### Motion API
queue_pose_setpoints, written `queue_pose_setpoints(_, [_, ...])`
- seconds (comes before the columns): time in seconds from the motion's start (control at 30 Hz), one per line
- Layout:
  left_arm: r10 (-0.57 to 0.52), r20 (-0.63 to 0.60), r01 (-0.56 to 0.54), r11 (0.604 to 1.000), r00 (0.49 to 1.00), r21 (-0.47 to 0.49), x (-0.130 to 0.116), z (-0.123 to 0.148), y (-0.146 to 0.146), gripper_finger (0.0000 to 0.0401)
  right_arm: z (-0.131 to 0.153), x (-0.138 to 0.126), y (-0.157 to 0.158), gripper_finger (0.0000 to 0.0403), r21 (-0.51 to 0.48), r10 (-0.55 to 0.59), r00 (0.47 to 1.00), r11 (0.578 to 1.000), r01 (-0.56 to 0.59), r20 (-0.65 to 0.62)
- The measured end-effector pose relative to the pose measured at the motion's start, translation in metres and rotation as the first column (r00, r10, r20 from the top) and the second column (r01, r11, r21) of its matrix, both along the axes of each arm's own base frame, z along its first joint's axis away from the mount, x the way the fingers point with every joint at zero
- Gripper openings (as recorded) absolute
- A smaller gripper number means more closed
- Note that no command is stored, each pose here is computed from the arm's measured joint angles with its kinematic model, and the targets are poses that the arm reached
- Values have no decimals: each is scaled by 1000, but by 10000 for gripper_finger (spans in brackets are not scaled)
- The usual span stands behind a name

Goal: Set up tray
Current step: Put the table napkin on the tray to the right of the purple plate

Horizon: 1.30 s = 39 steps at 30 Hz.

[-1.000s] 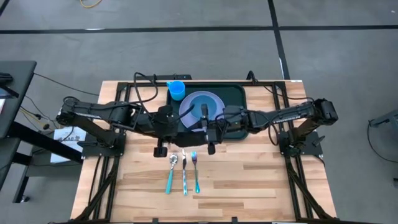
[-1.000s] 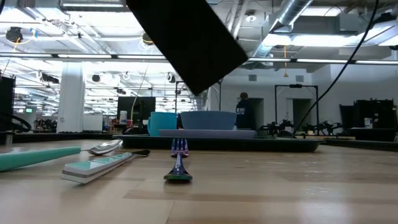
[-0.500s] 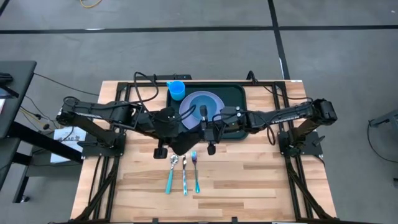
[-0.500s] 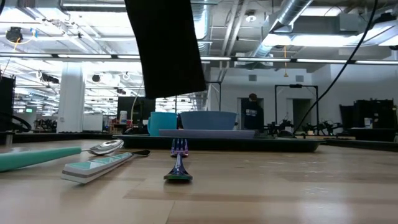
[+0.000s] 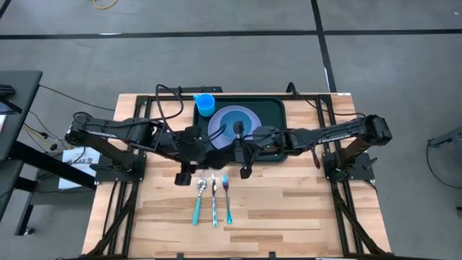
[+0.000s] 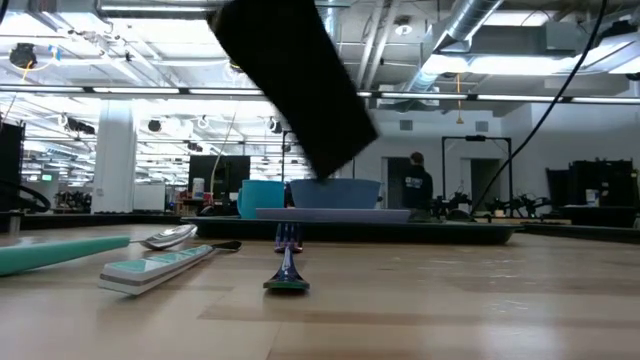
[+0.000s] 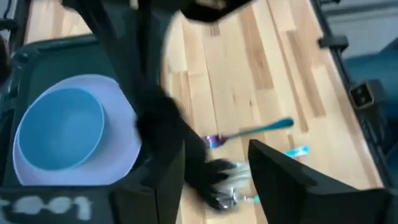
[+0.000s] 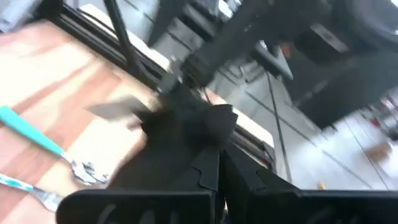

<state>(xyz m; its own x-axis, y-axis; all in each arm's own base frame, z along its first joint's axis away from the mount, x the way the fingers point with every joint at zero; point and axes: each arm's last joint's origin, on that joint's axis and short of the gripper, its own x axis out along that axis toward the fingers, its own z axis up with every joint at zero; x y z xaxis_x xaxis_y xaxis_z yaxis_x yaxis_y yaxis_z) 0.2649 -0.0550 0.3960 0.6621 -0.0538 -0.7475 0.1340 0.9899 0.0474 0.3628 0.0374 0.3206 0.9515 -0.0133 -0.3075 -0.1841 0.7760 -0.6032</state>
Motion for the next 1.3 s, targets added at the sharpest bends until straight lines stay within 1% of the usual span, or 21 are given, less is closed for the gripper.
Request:
queue_pose_setpoints(0.07, [2, -17, -2, 1000, 1000, 18, -2, -1, -1, 173, 5, -6, -2, 0, -3, -61, 998, 998, 61, -13])
queue_pose_setpoints(0.1, [6, -18, -6, 1000, 1000, 28, -3, -1, -2, 174, 10, -8, -3, 0, 3, -91, 996, 996, 91, -2])
queue_pose_setpoints(0.17, [3, -11, -3, 999, 1000, 43, -6, 1, -4, 175, 16, -20, -8, 0, 25, -149, 988, 988, 150, -29])
queue_pose_setpoints(0.23, [1, 21, -2, 998, 1000, 58, -10, 5, -5, 175, 27, -30, -14, 0, 83, -186, 982, 979, 187, -16])
queue_pose_setpoints(0.27, [-3, 33, 1, 998, 999, 67, -12, 7, -6, 175, 32, -38, -18, 0, 115, -206, 978, 971, 208, -23])
queue_pose_setpoints(0.33, [0, 85, -6, 998, 996, 69, -16, 14, -6, 175, 45, -51, -26, 0, 192, -244, 970, 952, 239, 2])
queue_pose_setpoints(0.43, [6, 163, -13, 999, 987, 46, -27, 26, -5, 175, 60, -71, -40, 0, 297, -315, 949, 907, 298, 11])
queue_pose_setpoints(0.57, [15, 272, -26, 999, 962, 36, -40, 42, -4, 175, 75, -99, -59, 0, 410, -413, 911, 832, 374, 6])
queue_pose_setpoints(0.7, [54, 363, -73, 997, 930, 38, -52, 48, -3, 175, 82, -125, -75, 0, 466, -503, 863, 755, 462, -41])
queue_pose_setpoints(0.77, [69, 373, -93, 994, 925, 48, -54, 42, -6, 175, 80, -138, -82, 0, 469, -561, 822, 704, 534, -94])
queue_pose_setpoints(0.87, [78, 401, -115, 991, 913, 68, -51, 25, -13, 175, 71, -152, -91, 0, 493, -628, 756, 606, 624, -184])
queue_pose_setpoints(0.9, [77, 405, -119, 990, 911, 80, -50, 18, -16, 175, 66, -155, -92, 0, 509, -638, 741, 576, 640, -210])
queue_pose_setpoints(0.93, [78, 409, -126, 988, 909, 92, -49, 11, -18, 175, 61, -157, -92, 0, 531, -634, 739, 555, 640, -227])
queue_pose_setpoints(1.0, [93, 419, -158, 980, 903, 121, -48, -4, -21, 175, 53, -158, -90, 0, 581, -601, 757, 530, 618, -257])
queue_pose_setpoints(1.07, [118, 424, -199, 968, 898, 151, -47, -18, -22, 175, 46, -154, -86, 0, 643, -548, 798, 522, 560, -250])
queue_pose_setpoints(1.13, [138, 420, -228, 959, 897, 170, -47, -30, -23, 175, 41, -150, -82, 0, 681, -501, 829, 518, 517, -248])
queue_pose_setpoints(1.2, [167, 409, -249, 956, 897, 155, -47, -40, -24, 175, 35, -149, -83, 0, 680, -501, 826, 512, 524, -259])
queue_pose_setpoints(1.23, [179, 401, -253, 957, 898, 139, -47, -45, -25, 175, 31, -150, -85, 0, 676, -514, 814, 500, 541, -271])
queue_pose_setpoints(1.3, [197, 384, -256, 961, 902, 107, -47, -53, -28, 175, 19, -152, -93, 0, 670, -542, 780, 456, 586, -313])
